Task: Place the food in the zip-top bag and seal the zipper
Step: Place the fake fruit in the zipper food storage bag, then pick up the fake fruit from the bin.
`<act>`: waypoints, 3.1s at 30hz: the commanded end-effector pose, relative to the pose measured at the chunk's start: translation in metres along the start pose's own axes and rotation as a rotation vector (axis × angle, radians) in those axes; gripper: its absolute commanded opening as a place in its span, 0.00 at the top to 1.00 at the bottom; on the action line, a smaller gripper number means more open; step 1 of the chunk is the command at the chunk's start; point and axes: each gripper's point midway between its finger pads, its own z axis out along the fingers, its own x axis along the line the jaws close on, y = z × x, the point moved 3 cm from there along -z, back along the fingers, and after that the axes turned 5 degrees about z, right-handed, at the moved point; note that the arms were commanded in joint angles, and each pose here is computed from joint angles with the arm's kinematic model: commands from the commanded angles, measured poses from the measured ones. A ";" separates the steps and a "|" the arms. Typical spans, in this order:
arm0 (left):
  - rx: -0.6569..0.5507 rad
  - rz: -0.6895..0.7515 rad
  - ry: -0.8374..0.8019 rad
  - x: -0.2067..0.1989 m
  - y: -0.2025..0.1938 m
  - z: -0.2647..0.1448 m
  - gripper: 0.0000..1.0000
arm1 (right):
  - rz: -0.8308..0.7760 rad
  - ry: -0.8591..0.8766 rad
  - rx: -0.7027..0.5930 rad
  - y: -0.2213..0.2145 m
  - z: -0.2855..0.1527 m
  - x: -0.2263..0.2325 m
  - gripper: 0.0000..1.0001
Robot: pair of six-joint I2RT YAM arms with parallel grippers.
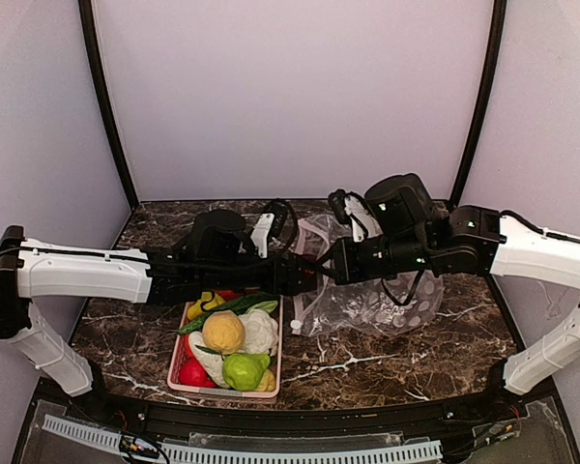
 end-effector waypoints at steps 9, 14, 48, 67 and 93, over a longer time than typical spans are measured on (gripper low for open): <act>-0.005 0.007 -0.131 -0.027 0.008 0.000 0.34 | 0.083 -0.008 -0.039 -0.002 0.008 -0.020 1.00; 0.011 0.002 -0.175 -0.033 0.004 0.001 0.29 | 0.109 0.033 -0.042 -0.002 0.009 -0.023 1.00; -0.033 0.015 -0.177 -0.037 0.011 -0.032 0.01 | 0.157 0.017 -0.065 -0.004 0.005 -0.041 1.00; 0.238 0.096 0.320 0.028 -0.022 -0.119 0.01 | 0.132 -0.019 -0.080 -0.004 -0.007 -0.046 1.00; 0.393 -0.134 0.373 0.037 -0.077 -0.141 0.01 | 0.115 -0.038 -0.076 -0.001 -0.002 -0.046 1.00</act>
